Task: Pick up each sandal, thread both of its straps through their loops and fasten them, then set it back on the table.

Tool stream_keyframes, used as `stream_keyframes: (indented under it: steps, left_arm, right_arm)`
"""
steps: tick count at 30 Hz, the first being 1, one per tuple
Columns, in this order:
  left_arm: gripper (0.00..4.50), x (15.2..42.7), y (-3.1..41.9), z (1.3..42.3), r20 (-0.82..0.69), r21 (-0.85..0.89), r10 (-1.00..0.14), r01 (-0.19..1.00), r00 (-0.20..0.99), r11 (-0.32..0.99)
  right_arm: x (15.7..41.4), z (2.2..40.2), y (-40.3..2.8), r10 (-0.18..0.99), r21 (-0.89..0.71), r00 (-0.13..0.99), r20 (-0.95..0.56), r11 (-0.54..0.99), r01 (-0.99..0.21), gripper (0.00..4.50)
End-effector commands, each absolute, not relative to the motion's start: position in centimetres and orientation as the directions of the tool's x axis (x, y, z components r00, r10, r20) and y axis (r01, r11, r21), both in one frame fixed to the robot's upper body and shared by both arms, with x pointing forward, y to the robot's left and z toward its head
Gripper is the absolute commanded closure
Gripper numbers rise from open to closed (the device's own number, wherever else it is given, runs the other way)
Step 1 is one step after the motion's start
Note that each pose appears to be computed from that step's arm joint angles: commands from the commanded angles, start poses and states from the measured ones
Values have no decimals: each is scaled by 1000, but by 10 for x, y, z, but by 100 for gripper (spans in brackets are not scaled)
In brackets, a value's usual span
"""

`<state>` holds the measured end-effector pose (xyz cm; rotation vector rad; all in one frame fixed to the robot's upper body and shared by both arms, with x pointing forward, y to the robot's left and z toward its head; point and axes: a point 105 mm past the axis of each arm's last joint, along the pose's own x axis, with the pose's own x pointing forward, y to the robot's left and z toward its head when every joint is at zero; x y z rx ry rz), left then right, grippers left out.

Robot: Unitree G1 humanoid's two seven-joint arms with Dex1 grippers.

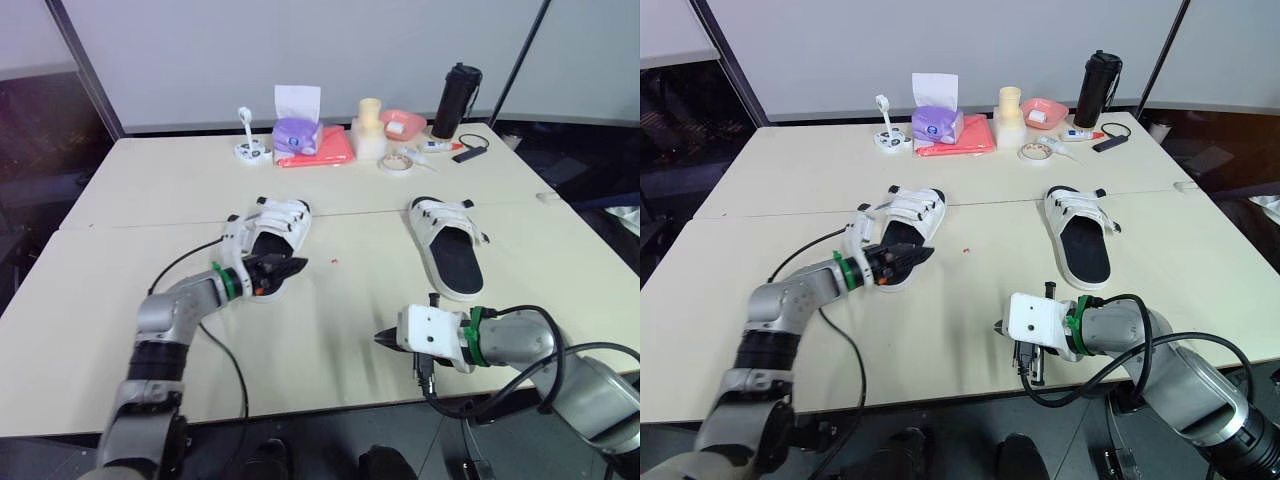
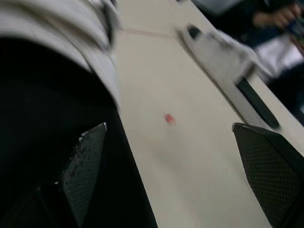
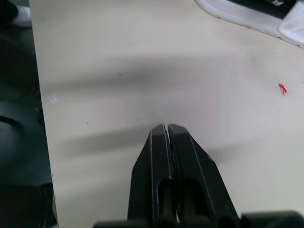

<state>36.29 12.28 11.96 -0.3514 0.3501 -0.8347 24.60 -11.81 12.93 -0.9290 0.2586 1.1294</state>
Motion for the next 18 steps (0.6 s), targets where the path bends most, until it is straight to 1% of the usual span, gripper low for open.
stream_keyframes:
  steps: [1, 4, 7, 9, 12, 15, 18]
  left_arm:
    - [5, 336, 130, 136, -154, -360, -849, 771, 506, 525]
    - [5, 307, 135, 148, -177, -273, -905, 864, 387, 423]
    - [5, 293, 140, 159, -188, -234, -916, 890, 353, 391]
    - [5, 286, 146, 168, -181, -210, -917, 897, 356, 390]
    - [5, 279, 151, 178, -175, -188, -914, 898, 367, 397]
    - [5, 271, 155, 184, -186, -151, -908, 902, 375, 404]
    - [5, 268, 154, 189, -174, -142, -904, 899, 389, 414]
  right_arm:
    - [251, 143, -119, 670, -548, 471, -575, 112, -829, 450]
    - [259, 151, -133, 647, -566, 520, -558, 162, -808, 450]
    - [268, 164, -149, 626, -579, 578, -523, 236, -780, 450]
    - [273, 180, -162, 622, -578, 626, -470, 319, -751, 450]
    - [276, 196, -174, 620, -566, 667, -414, 399, -722, 450]
    - [276, 207, -181, 616, -558, 690, -380, 443, -702, 450]
    - [274, 213, -180, 625, -551, 692, -361, 456, -699, 450]
